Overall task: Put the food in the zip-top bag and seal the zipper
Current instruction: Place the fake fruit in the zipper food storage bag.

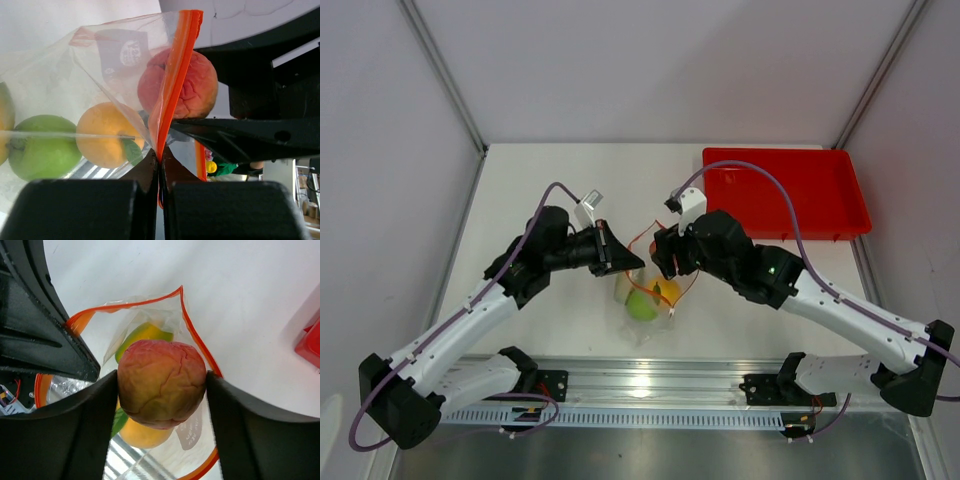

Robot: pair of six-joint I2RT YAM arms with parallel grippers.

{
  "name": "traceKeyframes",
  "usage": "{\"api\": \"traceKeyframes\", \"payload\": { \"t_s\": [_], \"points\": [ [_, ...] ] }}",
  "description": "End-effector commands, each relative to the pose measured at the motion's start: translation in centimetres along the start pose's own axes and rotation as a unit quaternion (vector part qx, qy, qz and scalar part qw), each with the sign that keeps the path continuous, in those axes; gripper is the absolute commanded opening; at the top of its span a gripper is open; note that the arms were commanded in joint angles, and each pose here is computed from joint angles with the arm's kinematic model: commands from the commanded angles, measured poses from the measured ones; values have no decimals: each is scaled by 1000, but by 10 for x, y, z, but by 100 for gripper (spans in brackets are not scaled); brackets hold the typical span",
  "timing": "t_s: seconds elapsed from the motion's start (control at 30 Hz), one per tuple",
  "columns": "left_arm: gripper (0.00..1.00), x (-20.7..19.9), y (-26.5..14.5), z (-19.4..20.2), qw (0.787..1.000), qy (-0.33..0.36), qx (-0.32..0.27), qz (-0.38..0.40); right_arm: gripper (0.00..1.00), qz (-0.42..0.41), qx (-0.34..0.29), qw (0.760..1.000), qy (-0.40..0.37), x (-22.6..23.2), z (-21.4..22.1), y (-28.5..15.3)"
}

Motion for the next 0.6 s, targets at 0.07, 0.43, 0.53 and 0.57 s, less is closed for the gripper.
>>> {"api": "traceKeyframes", "payload": {
  "t_s": [0.07,0.43,0.53,0.57],
  "points": [
    [1,-21,-1,-4,999,-4,-3,51,82,9,-37,999,-5,4,-27,0],
    [1,-20,2,-11,999,-18,-19,46,99,1,-63,998,8,6,-49,-25],
    [1,-19,2,-15,998,-30,-36,36,98,-22,-60,998,18,10,-47,-41],
    [0,-17,2,-18,998,-34,-46,29,96,-31,-68,997,23,10,-49,-51]
  ]
}}
Point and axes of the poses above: each gripper's point midway between its finger pads, its own y axis out along the fingers, its own x axis along the line the jaws close on, z = x × y, the point moved 3 cm from there along -y, back along the fingers, and after that the axes turned 6 degrees about y, right-handed, at the moved point
